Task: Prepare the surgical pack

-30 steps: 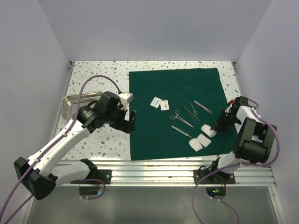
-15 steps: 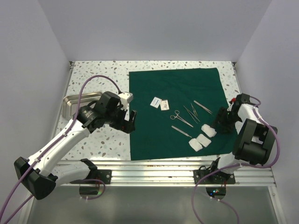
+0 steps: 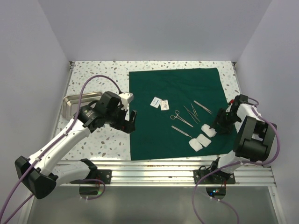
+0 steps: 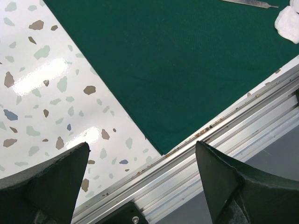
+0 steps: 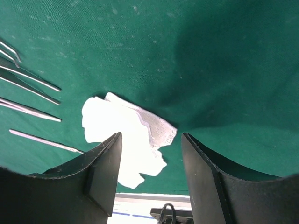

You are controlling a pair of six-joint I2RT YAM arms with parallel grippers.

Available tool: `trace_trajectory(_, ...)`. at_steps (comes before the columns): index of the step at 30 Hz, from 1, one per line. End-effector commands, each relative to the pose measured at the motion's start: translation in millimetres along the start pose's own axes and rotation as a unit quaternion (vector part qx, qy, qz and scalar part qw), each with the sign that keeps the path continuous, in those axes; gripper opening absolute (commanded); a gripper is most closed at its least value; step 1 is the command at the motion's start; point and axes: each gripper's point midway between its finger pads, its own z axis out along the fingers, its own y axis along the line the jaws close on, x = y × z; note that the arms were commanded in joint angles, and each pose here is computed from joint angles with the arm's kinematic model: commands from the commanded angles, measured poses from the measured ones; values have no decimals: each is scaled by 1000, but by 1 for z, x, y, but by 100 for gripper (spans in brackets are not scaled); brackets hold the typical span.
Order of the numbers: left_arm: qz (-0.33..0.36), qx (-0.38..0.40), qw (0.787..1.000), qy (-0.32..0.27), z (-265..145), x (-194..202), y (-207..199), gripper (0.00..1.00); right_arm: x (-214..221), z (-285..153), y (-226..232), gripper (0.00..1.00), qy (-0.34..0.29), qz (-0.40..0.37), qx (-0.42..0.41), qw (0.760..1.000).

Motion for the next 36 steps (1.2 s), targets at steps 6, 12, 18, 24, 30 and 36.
trace_trajectory(6, 9, 5, 1000, -12, -1, -11, -2, 99, 4, 10, 1, 57, 10, -1, -1, 1000)
trace_trajectory(12, 9, 6, 1000, -10, 1, -11, -2, 99, 4, 15, 3, 57, 17, 2, -4, 1000)
trace_trajectory(18, 10, 5, 1000, -10, 1, -11, -1, 99, 4, 19, 4, 56, 18, 3, -3, 1000)
trace_trajectory(24, 10, 5, 1000, -8, 2, -10, -1, 100, -1, 17, 6, 48, 10, 3, 1, 1000)
trace_trajectory(30, 11, 5, 1000, -10, 2, -11, -1, 99, -4, 11, 7, 41, 3, 3, 6, 1000)
trace_trajectory(36, 11, 4, 1000, -12, 0, -11, -1, 100, -4, 5, 8, 39, 2, 0, 8, 1000)
